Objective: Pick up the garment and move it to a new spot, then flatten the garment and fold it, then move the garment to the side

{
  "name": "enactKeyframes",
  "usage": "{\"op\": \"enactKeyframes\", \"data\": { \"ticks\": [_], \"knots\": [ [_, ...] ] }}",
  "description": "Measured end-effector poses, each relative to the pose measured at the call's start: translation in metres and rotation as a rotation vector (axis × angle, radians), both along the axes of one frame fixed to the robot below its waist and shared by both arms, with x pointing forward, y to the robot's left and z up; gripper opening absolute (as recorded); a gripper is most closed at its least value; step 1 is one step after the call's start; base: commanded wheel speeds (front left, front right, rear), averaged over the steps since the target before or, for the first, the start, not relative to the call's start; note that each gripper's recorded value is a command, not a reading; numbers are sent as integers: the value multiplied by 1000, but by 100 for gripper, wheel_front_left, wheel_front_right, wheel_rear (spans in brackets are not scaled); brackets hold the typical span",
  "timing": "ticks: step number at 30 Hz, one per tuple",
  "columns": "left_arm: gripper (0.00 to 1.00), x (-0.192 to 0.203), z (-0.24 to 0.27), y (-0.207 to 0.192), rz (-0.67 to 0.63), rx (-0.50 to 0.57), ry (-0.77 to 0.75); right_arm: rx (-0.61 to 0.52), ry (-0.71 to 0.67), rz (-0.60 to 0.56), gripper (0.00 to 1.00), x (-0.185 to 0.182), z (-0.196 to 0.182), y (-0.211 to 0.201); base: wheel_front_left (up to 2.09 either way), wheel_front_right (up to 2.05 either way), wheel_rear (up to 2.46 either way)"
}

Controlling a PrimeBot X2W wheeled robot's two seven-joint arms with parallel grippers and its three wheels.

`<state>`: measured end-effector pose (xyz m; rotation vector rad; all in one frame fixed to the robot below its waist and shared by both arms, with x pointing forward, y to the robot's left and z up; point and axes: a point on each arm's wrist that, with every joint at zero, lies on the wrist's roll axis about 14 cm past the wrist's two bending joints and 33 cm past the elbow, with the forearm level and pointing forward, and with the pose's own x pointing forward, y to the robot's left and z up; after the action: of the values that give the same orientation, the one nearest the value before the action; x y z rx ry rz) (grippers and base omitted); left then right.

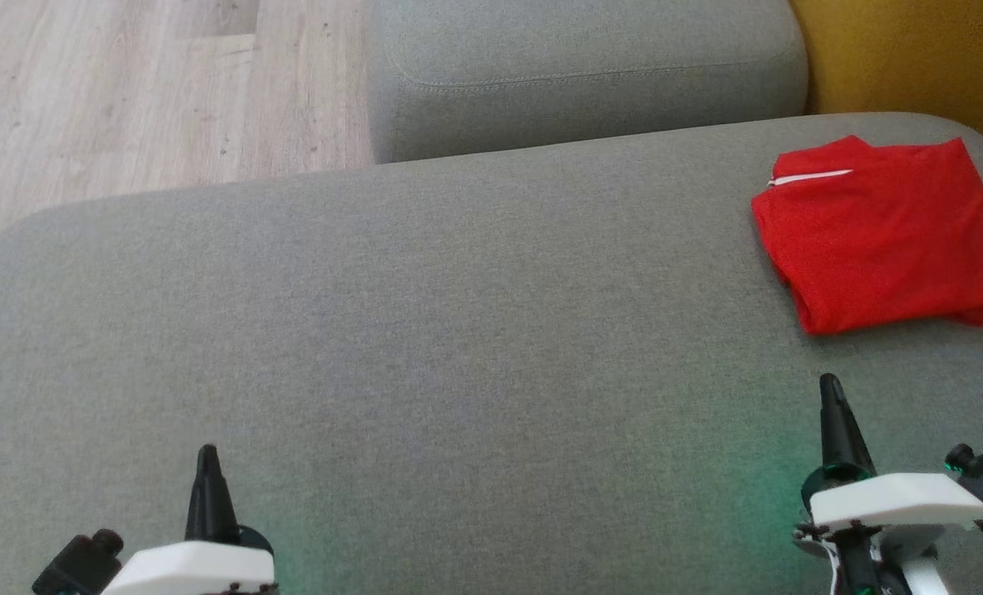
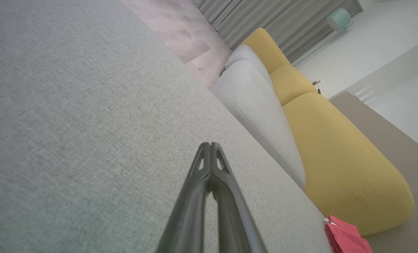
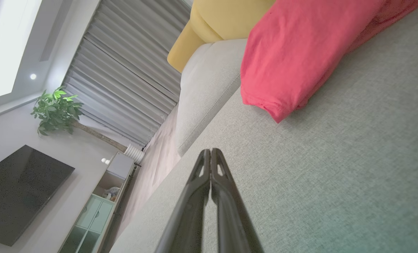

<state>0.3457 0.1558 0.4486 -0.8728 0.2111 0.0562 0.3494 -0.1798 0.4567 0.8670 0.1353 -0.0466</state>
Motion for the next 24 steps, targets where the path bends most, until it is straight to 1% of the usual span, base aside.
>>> {"op": "enactKeyframes", "data": {
  "ticks": [10,24],
  "knots": [
    [0,4,1,4,20,-117,8,115,17,-27,0,1,-2,-5,0,0,0],
    [0,9,4,9,46,-268,2,265,7,-61,0,9,4,-12,0,0,0]
  ]
}}
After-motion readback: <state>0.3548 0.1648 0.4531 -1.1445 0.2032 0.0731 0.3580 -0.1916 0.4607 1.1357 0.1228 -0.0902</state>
